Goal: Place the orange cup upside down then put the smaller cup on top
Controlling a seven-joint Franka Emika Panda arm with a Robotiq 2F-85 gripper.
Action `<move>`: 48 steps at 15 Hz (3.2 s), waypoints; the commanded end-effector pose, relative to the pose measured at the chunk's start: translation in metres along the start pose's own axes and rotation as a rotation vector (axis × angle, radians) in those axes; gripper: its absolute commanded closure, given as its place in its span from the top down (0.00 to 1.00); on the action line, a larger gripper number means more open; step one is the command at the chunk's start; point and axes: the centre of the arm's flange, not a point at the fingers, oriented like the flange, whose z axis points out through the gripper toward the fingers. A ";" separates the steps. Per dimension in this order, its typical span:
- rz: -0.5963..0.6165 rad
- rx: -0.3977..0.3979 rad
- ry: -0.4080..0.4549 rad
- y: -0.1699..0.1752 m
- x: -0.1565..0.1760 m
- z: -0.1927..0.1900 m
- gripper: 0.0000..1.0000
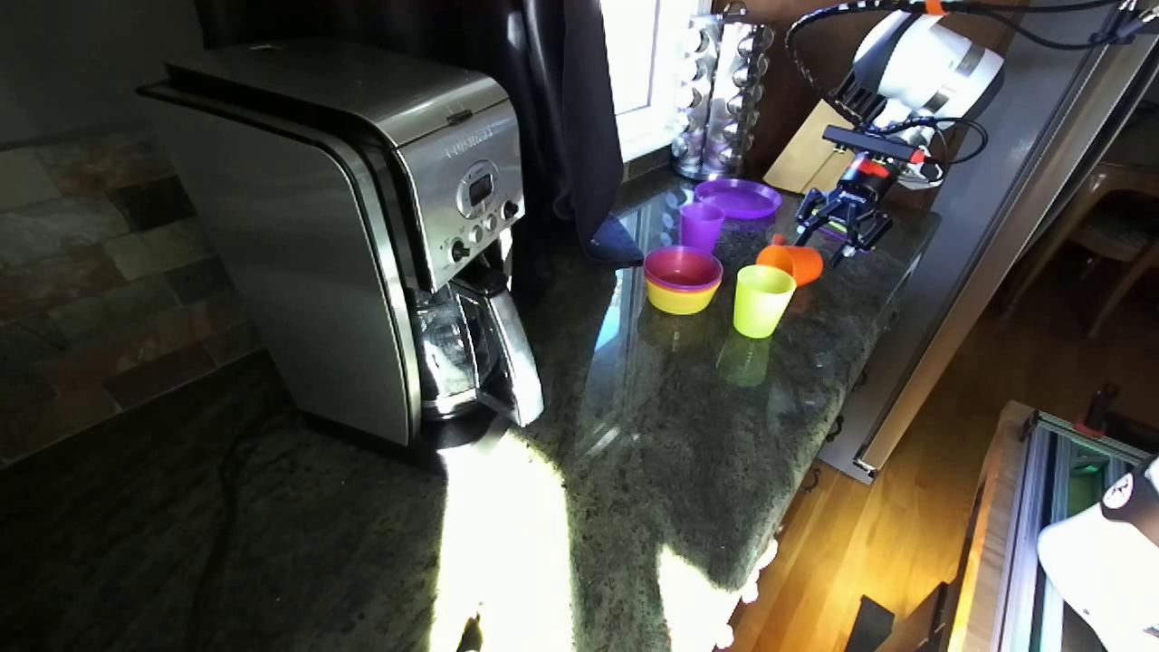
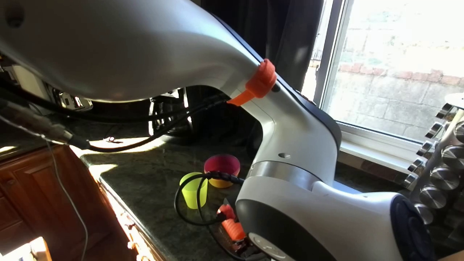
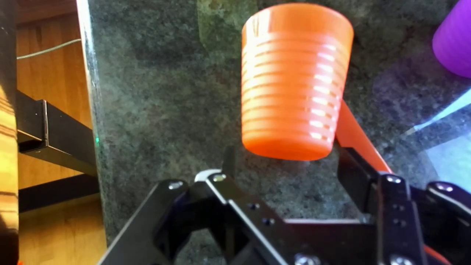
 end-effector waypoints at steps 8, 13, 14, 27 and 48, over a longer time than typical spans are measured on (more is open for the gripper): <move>0.004 -0.027 -0.017 -0.007 -0.005 0.012 1.00; -0.001 -0.040 -0.020 -0.016 -0.011 0.023 1.00; -0.001 -0.046 -0.018 -0.017 -0.011 0.025 0.99; -0.139 -0.083 0.211 -0.002 -0.040 0.013 0.43; -0.487 0.011 0.954 0.047 -0.121 -0.003 0.43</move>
